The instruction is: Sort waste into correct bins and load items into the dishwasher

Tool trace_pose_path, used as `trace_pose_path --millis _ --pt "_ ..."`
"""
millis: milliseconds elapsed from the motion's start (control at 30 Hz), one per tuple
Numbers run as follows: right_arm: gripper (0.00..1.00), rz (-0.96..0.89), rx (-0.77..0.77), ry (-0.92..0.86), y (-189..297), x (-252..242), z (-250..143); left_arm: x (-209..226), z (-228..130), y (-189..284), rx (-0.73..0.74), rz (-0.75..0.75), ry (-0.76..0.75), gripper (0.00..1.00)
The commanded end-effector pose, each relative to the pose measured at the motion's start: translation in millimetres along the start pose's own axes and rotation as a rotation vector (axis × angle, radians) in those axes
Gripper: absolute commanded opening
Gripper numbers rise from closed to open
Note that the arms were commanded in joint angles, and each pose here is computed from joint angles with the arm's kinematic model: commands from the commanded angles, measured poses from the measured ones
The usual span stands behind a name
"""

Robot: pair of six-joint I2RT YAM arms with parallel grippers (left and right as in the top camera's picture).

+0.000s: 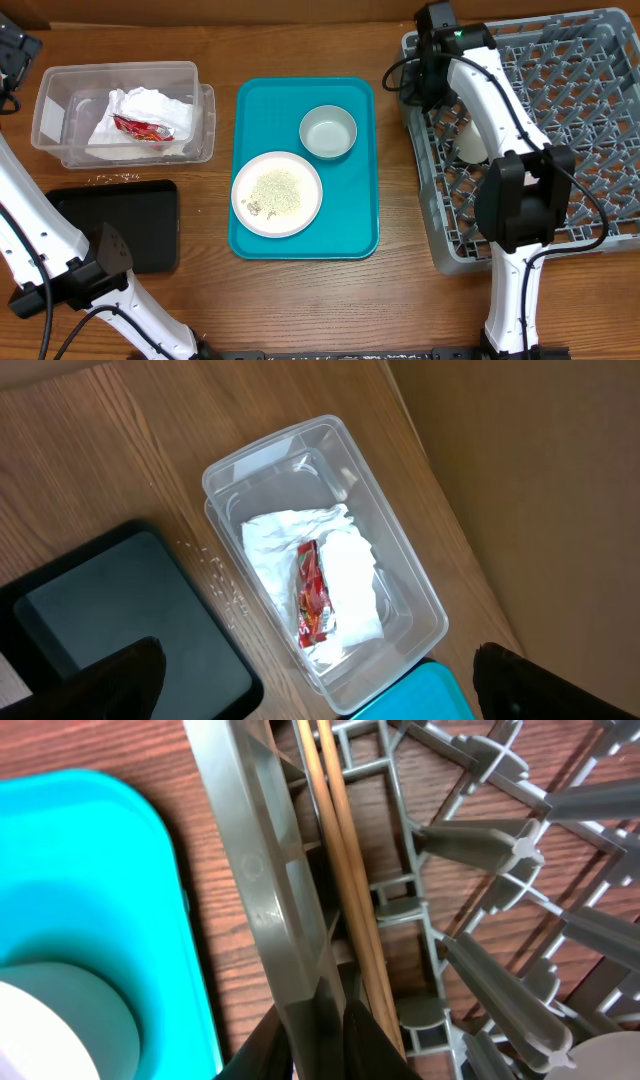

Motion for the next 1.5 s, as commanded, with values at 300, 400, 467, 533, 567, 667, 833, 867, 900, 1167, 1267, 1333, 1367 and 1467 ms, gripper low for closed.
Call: trace_pose_path --millis 300,400,467,533,567,667,833,867,900,1167,1267,1333,1367,1467 --pt "0.20 -0.001 -0.016 -0.152 -3.5 -19.5 11.4 -0.8 -1.3 -6.8 0.009 0.014 -0.028 1.00" --pt "0.20 0.011 -0.016 -0.151 1.2 -17.4 11.9 -0.8 -1.3 -6.8 0.009 0.014 -0.028 1.00" --pt "0.20 0.041 -0.014 -0.151 12.0 -13.0 13.1 -0.8 -1.3 -6.8 0.009 0.014 -0.028 1.00" --pt "0.21 0.058 -0.031 -0.151 31.5 -10.6 16.6 -0.8 -1.3 -6.8 0.009 0.014 -0.028 1.00" --pt "0.24 0.064 -0.044 -0.152 44.2 -10.2 18.6 -0.8 -1.3 -6.8 0.009 0.014 -0.028 1.00" --pt "0.52 0.081 -0.083 -0.152 87.4 -9.4 21.2 -0.8 -1.3 -6.8 0.009 0.014 -0.028 1.00" --pt "0.89 0.115 -0.153 -0.145 172.9 -10.7 9.9 -0.8 -1.3 -6.8 0.009 0.014 -0.028 1.00" --pt "1.00 0.124 -0.168 -0.144 187.8 -11.2 6.4 -0.8 -1.3 -6.8 0.009 0.014 -0.028 1.00" --pt "1.00 0.141 -0.184 -0.143 204.3 -11.1 1.8 -0.8 -1.3 -6.8 0.009 0.014 -0.028 1.00" --pt "1.00 0.463 -0.192 -0.076 279.9 22.3 -30.6 -0.8 -1.3 -6.8 0.009 0.014 -0.028 1.00" --pt "1.00 0.629 -0.110 -0.033 293.0 44.4 -45.6 -0.8 -1.3 -6.8 0.009 0.014 -0.028 1.00" --pt "1.00 0.714 -0.062 -0.002 299.7 58.4 -55.3 -0.8 -1.3 -6.8 0.009 0.014 -0.028 1.00" --pt "1.00 0.725 -0.052 0.009 300.6 62.5 -58.1 -0.8 -1.3 -6.8 0.009 0.014 -0.028 1.00" --pt "1.00 0.726 -0.050 0.027 301.3 67.7 -62.0 -0.8 -1.3 -6.8 0.009 0.014 -0.028 1.00"
Point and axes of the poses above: each gripper's point midway between its finger pads, its own y axis back along the fingers, its own x axis along the line the jaws close on, z = x × y, the point moved 3 cm from there along y, back along the fingers, and after that the axes turned 3 degrees about -y, right-handed, at the moved point
